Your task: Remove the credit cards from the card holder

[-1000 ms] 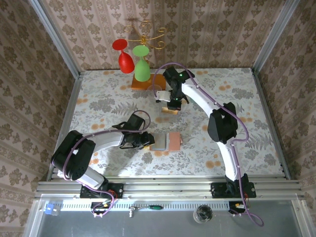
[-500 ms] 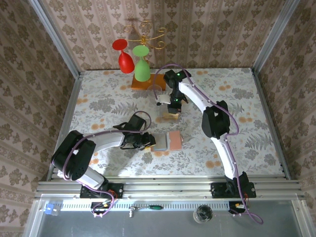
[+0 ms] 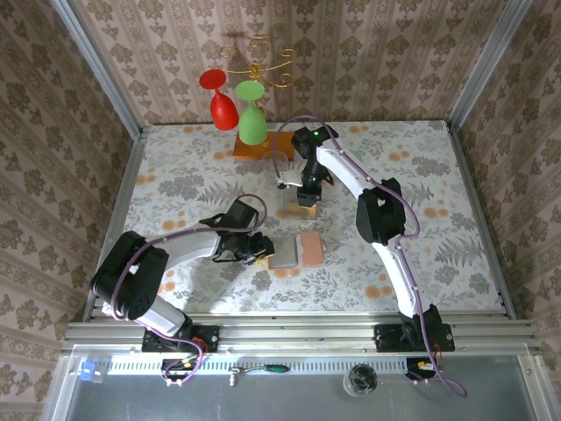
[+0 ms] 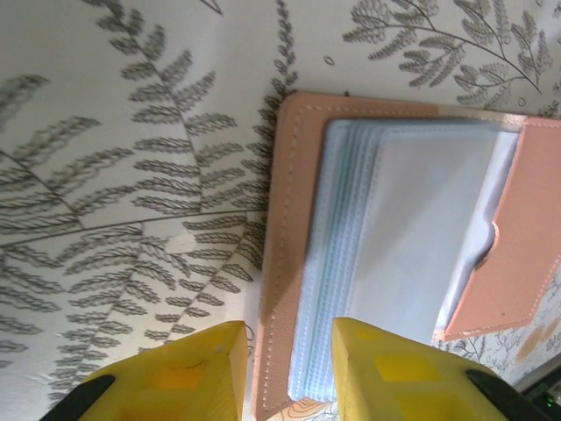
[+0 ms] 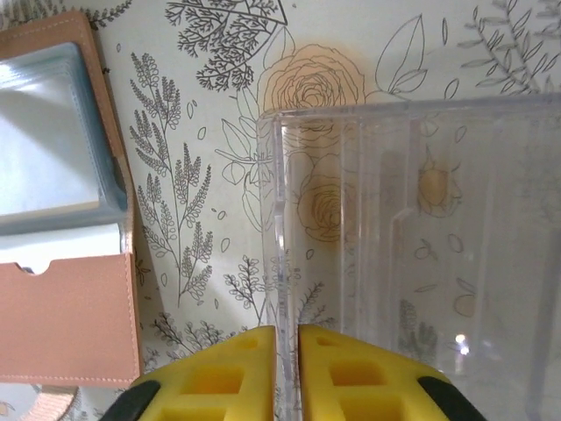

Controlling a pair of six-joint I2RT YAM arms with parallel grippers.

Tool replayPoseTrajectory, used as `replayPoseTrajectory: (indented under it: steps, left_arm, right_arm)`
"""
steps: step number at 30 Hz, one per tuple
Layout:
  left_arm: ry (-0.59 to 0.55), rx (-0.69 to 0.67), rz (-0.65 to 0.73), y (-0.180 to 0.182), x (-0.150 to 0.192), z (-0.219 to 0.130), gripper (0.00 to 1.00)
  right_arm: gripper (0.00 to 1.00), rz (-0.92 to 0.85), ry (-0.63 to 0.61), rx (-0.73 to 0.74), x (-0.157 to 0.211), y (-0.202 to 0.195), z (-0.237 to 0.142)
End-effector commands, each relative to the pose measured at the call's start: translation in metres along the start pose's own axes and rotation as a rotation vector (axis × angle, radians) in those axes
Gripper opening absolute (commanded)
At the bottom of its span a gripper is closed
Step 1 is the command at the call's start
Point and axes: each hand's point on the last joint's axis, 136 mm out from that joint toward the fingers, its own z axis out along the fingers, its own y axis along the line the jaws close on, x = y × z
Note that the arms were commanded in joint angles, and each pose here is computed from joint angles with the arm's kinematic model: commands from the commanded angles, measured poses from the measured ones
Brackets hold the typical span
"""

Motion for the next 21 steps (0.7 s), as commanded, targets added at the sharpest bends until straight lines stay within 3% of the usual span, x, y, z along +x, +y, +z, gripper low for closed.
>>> replayPoseTrajectory:
  steps: [1,13,21]
  left_arm:
    - [0.004,-0.030,0.004,0.004,-0.003,-0.001,0.31]
    - [-0.014,-0.024,-0.003,0.006,-0.013,-0.001,0.31]
    - [-0.041,0.024,0.029,-0.002,-0.025,0.001,0.31]
  right_arm:
    - [0.18,0.008,-0.007,-0.044,0.000,0.005,0.001]
    - [0.24,0.046,-0.057,0.160,-0.005,-0.021,-0.048]
    - [0.23,0.171,-0.191,0.243,-0.021,-0.030,-0.078]
